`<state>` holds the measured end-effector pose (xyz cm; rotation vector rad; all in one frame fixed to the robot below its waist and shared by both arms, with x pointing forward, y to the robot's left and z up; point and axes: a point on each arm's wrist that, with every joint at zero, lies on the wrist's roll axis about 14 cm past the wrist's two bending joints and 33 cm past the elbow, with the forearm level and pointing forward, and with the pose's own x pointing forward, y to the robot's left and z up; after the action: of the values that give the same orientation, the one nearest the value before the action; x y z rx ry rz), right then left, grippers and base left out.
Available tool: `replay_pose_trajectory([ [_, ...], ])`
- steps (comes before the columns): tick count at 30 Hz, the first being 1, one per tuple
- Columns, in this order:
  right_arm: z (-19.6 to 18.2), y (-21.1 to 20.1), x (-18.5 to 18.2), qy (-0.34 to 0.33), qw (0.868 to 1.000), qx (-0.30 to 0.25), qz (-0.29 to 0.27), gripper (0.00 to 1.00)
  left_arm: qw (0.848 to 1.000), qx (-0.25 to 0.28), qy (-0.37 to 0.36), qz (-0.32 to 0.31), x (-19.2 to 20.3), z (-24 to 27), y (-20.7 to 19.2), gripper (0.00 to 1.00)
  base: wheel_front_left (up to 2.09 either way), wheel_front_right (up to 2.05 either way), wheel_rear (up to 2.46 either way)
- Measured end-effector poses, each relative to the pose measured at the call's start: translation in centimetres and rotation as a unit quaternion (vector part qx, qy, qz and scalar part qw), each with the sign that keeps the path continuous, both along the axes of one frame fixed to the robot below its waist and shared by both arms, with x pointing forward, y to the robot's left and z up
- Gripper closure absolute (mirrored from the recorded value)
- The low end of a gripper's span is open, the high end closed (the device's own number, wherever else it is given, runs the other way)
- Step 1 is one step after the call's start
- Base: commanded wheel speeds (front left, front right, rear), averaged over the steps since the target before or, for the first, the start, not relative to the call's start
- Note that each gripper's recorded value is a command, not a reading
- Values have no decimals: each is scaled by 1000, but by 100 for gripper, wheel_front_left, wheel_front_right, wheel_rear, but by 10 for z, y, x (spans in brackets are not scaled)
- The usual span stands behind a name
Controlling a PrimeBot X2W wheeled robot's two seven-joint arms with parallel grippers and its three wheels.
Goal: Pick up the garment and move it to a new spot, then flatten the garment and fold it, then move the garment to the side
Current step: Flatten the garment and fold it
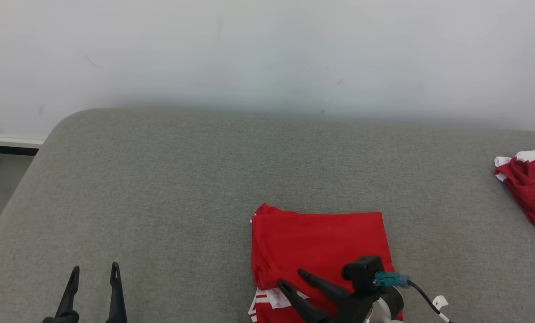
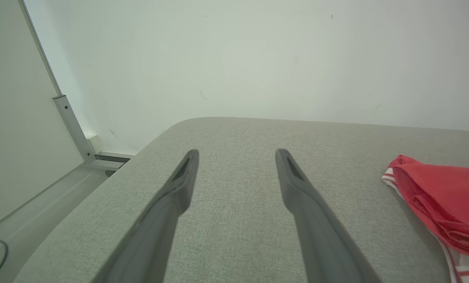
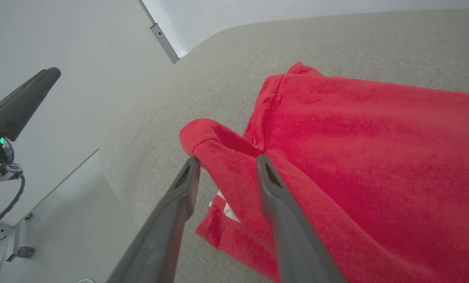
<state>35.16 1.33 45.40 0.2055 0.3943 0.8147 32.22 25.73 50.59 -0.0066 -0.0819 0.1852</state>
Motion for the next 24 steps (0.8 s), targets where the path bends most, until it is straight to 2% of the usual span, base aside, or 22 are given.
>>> replay_pose_trajectory([
  [4,18,-9,7,-27,999,31,-21,0,1000,1,3,-3,1,-2,-1,0,0,0,0],
  [9,53,-44,32,-94,988,78,-93,0,1000,4,0,-12,6,1,-7,0,0,0,0],
  [16,84,-121,56,-163,956,97,-225,0,999,9,-5,-35,17,4,-21,0,0,0,0],
  [19,94,-150,55,-201,940,78,-264,0,999,11,-8,-45,21,6,-27,0,0,0,0],
  [21,104,-169,53,-218,925,84,-301,0,999,12,-9,-51,23,7,-31,0,0,0,0],
  [24,101,-186,41,-230,912,69,-333,0,998,14,-10,-59,25,8,-36,0,0,0,0],
])
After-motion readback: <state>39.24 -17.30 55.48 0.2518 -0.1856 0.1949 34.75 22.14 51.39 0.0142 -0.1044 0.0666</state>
